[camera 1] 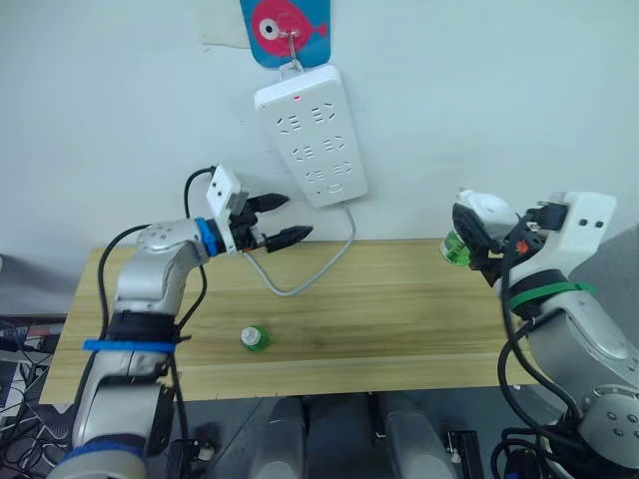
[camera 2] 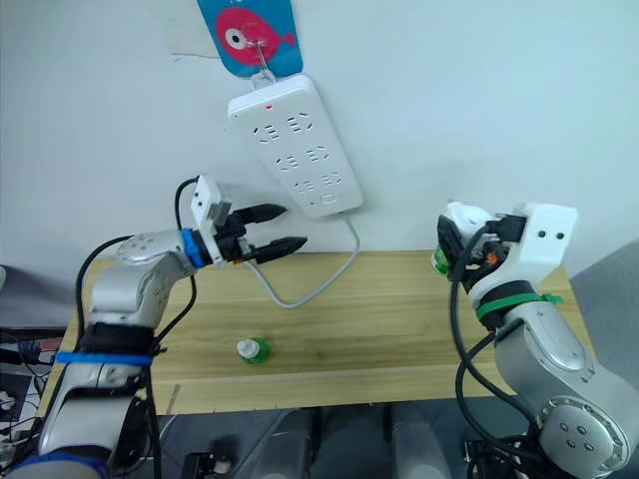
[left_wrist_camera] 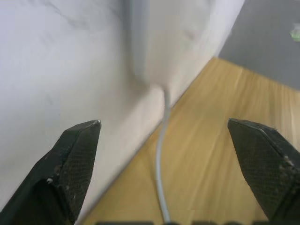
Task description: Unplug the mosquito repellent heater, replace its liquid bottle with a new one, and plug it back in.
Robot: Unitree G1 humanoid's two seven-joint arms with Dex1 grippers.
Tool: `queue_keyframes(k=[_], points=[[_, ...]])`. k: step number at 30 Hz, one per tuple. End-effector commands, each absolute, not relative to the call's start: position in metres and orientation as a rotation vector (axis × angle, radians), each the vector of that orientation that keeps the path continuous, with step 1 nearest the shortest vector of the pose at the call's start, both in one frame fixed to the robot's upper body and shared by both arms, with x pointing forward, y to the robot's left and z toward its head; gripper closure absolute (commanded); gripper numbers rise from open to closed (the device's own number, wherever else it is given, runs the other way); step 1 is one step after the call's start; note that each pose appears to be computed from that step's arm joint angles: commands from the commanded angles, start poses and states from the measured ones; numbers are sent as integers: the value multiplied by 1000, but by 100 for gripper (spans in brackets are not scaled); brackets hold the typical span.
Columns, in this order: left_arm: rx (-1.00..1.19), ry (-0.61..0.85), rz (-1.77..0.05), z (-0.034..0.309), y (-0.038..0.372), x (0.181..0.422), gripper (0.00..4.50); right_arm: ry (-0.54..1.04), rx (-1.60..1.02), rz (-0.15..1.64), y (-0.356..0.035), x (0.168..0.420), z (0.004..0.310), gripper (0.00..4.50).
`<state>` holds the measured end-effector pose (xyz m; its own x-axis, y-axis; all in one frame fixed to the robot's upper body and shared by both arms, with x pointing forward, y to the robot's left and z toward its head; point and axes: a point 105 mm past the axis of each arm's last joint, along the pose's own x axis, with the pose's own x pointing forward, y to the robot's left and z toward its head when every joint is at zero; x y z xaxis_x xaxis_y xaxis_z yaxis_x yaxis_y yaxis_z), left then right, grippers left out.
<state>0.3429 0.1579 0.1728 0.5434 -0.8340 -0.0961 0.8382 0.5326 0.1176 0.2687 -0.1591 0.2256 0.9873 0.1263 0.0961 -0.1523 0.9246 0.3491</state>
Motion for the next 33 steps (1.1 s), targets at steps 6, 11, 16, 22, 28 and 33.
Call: queue_keyframes(k=[6,11,16,22,28,33], points=[[214,-247,-1256,199,88,248,2,-10,888,122,-159,261,212,154],[217,-317,-1313,194,60,248,2,-9,1110,114,-152,262,213,154],[227,-363,-1295,188,44,269,2,-29,1223,117,-145,261,221,154],[243,-466,-1300,193,19,275,2,-18,1221,154,-131,257,226,154],[237,-508,-1300,193,5,278,2,-24,1242,167,-125,255,230,154],[242,-514,-1279,192,4,284,2,-17,1239,180,-120,253,231,154]])
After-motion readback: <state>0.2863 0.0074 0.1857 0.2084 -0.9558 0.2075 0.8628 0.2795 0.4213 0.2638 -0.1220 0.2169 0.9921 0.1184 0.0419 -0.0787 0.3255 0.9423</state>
